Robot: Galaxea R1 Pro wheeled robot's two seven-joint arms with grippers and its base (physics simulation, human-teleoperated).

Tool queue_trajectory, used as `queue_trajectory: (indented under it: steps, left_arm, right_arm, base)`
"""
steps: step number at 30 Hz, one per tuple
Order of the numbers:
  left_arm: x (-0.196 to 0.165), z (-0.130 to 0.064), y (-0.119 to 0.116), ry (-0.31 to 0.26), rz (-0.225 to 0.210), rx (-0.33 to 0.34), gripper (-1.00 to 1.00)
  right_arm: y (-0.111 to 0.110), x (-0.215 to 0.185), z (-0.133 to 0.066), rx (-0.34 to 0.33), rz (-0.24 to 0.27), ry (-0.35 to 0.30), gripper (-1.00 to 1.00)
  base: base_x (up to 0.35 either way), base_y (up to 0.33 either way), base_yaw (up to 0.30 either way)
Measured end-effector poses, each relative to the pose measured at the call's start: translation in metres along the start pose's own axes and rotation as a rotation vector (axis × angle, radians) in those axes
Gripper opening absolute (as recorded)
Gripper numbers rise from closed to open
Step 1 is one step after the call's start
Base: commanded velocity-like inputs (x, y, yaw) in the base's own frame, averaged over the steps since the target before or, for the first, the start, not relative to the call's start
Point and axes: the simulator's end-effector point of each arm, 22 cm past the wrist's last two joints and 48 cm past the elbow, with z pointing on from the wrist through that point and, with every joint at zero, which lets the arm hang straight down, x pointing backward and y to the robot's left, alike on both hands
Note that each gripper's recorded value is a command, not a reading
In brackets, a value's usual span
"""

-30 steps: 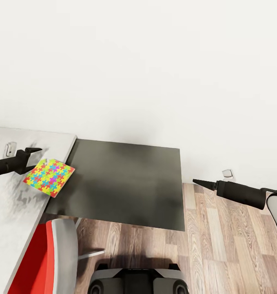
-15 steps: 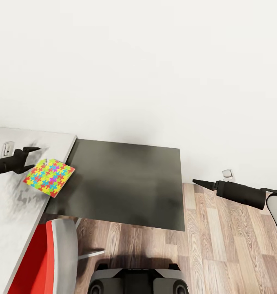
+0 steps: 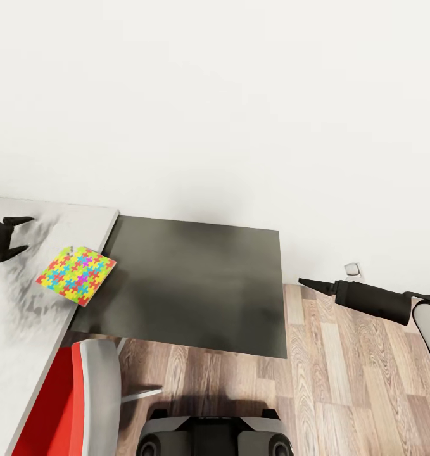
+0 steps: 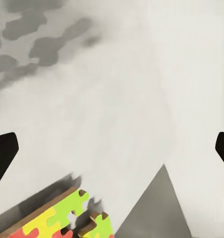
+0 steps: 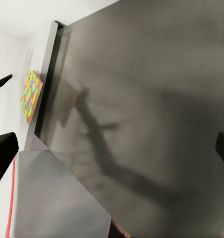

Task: Put all the toys in the child's room - the three board games (two on the bed and one on the table), the two jigsaw puzzles on the table, and the tennis ball on the table - inside the toy box on the table in the child's room.

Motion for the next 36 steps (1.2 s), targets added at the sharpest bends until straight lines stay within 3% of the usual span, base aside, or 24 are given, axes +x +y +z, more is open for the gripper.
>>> queue_trajectory:
  steps: [4, 9, 19, 27, 33, 36]
  left_arm:
    - [-0.01, -0.007, -0.012, -0.016, 0.02, 0.024, 1.0]
    - [-0.011, -0.016, -0.032, 0.003, 0.045, 0.066, 1.0]
    - [-0.012, -0.036, -0.098, 0.035, 0.023, 0.263, 1.0]
    - [-0.003, -0.044, -0.133, 0.049, 0.025, 0.367, 1.0]
    - [0.026, -0.046, -0.18, 0.08, 0.05, 0.477, 1.0]
    - [0.034, -0.044, -0.188, 0.088, 0.057, 0.487, 1.0]
  right_arm:
    - [-0.003, 0.0, 0.0, 0.014, 0.002, -0.002, 1.0]
    - [-0.01, 0.0, 0.0, 0.045, 0.004, -0.004, 1.0]
    - [-0.017, -0.004, -0.001, 0.079, 0.001, -0.012, 1.0]
    - [-0.015, -0.006, 0.003, 0.074, 0.004, -0.018, 1.0]
    - [-0.001, -0.003, 0.021, 0.027, 0.034, -0.04, 1.0]
    - [0.002, -0.003, 0.025, 0.016, 0.039, -0.046, 1.0]
  base:
    - [0.0, 0.0, 0.0]
    - [0.0, 0.0, 0.0]
    - [0.0, 0.0, 0.0]
    - [0.0, 0.0, 0.0]
    - [0.0, 0.0, 0.0]
    - [0.0, 0.0, 0.0]
